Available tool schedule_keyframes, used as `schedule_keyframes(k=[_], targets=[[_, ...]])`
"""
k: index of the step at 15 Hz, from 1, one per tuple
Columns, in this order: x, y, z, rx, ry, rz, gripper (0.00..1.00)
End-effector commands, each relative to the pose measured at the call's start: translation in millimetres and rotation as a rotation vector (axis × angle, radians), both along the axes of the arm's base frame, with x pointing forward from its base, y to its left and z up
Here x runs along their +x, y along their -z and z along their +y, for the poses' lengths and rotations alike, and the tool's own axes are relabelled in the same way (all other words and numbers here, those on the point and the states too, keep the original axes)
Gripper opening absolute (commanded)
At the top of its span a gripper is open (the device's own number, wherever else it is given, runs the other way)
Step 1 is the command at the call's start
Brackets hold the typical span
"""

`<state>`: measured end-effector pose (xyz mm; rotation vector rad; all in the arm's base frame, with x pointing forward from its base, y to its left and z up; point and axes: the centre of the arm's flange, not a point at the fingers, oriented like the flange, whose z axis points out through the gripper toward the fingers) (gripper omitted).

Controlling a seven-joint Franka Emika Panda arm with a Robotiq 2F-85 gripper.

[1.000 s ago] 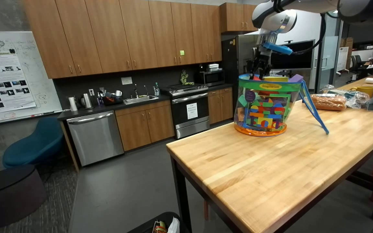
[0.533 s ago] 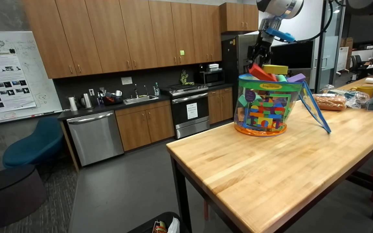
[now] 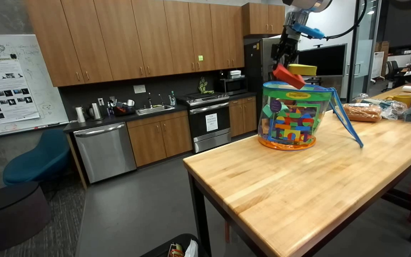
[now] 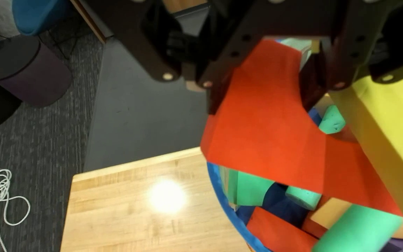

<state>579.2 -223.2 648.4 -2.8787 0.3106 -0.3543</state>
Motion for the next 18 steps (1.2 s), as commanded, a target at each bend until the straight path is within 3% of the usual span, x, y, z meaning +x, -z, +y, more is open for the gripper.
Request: schedule_keyframes(k=[1, 6, 18], targets=[[-16, -9, 24, -0.095, -0.050, -0.024, 0.28], [-34, -19, 52, -0.180, -0.129, -0.042, 0.28], [-138, 34, 179, -0.148, -0.444, -0.029, 0.28]])
